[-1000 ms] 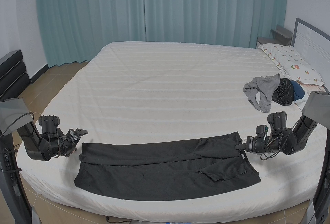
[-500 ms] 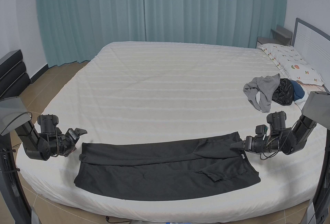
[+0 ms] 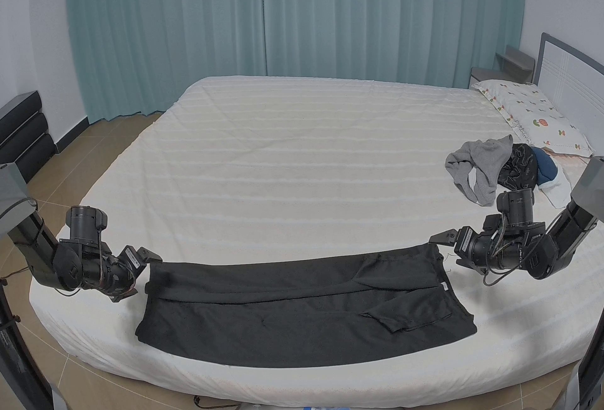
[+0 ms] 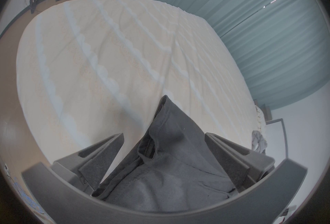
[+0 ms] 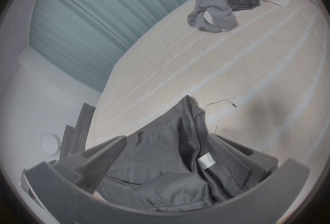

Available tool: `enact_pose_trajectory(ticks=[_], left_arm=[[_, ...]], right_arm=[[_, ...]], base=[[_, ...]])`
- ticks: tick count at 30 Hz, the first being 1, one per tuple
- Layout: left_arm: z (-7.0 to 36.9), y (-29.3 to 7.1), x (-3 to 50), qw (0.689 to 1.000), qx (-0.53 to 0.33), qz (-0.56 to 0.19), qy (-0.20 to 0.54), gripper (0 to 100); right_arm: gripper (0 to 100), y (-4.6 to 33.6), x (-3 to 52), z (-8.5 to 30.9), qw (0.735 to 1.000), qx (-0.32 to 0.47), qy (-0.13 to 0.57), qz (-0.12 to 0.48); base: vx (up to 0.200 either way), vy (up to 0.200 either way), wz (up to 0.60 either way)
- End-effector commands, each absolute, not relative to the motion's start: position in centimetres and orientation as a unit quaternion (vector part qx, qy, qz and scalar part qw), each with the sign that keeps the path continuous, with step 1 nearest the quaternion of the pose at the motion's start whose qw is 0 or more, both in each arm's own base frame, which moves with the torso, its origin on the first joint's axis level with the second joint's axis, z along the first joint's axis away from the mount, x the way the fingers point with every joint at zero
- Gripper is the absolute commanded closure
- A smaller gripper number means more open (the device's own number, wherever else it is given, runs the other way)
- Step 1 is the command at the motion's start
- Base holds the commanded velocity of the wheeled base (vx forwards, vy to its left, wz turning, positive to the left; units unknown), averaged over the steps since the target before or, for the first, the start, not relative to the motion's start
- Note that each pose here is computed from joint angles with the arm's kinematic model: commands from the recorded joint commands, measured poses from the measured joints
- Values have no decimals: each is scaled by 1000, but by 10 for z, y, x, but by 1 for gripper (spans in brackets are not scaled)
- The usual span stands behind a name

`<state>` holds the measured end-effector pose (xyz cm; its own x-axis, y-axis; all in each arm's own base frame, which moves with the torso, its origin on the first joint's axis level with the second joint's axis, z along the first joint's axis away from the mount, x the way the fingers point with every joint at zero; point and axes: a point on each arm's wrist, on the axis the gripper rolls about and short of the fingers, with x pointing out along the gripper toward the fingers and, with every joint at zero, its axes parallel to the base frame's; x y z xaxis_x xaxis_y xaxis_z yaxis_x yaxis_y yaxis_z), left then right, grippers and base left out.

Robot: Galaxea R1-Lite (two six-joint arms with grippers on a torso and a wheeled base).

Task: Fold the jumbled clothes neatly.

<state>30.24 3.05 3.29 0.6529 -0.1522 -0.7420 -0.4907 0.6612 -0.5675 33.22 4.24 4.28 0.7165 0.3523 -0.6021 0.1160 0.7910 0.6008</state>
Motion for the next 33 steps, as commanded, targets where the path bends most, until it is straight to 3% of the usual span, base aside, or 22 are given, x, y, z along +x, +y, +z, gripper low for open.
enact_pose_trajectory(ticks=[1,10,11,22,33], left_arm=[[36,10,295,826,-368,109,413,0],[19,2,296,821,-349,124,435,0],[14,0,297,819,-345,123,442,100],[36,2,299,840,-343,137,397,100],[39,1,299,841,-346,134,393,100]], right_arm=[[0,58,321,50,871,325,366,51],[0,76,313,43,858,346,380,21],[0,81,312,42,856,349,381,14],[0,102,311,32,840,349,414,-17],[0,109,336,15,840,350,412,-46]], base=[[0,0,0],[0,0,0],[0,0,0],[0,0,0],[0,0,0]])
